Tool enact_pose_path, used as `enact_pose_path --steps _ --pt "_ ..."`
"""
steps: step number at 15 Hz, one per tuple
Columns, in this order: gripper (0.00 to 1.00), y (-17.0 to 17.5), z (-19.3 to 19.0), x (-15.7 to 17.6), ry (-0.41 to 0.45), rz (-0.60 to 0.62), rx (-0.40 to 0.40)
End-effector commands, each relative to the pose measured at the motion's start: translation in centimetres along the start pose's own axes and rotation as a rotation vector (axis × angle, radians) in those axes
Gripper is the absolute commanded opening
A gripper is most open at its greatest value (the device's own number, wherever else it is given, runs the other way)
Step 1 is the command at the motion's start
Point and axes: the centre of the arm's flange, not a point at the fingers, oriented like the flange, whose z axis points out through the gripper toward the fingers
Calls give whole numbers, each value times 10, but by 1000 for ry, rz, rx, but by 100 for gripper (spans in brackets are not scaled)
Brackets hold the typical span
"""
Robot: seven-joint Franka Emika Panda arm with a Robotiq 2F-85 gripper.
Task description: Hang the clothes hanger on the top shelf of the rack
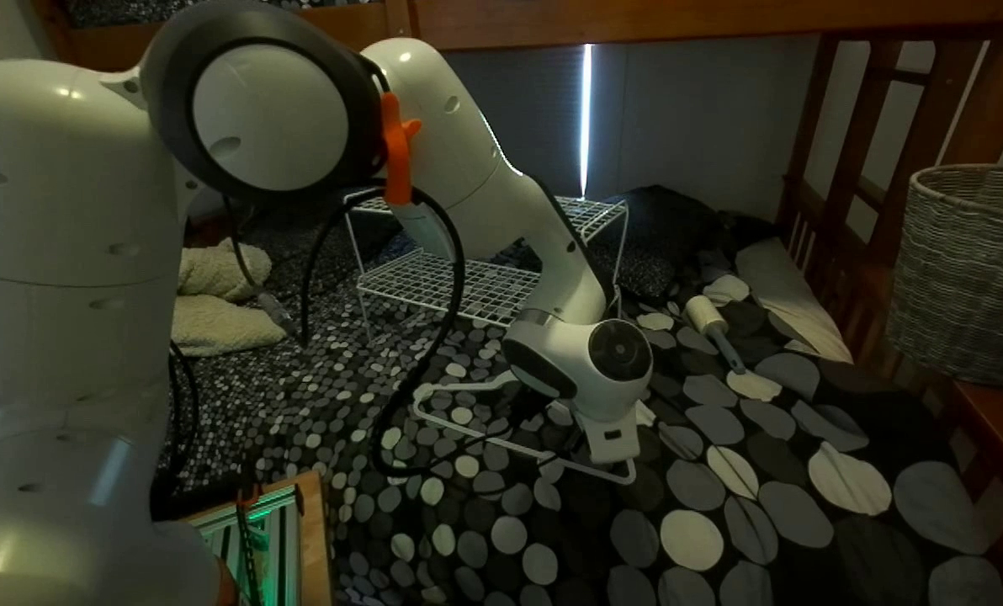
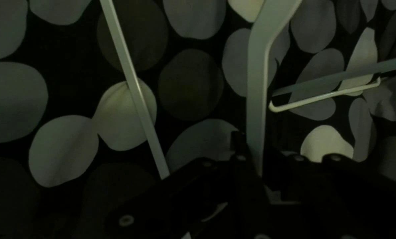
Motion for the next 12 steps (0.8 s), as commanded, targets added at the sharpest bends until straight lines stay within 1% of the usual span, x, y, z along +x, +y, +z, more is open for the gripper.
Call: enact_pose_path --steps 1,3,5,7,8,12 --pt "2 3 1 0 21 44 18" --pt "2 5 8 -2 14 50 -24" --pt "2 5 13 -2 8 71 -32" --pt "2 5 15 -1 -2 131 -18" --pt "2 4 15 0 9 151 -18" --pt "2 4 11 2 -8 217 13"
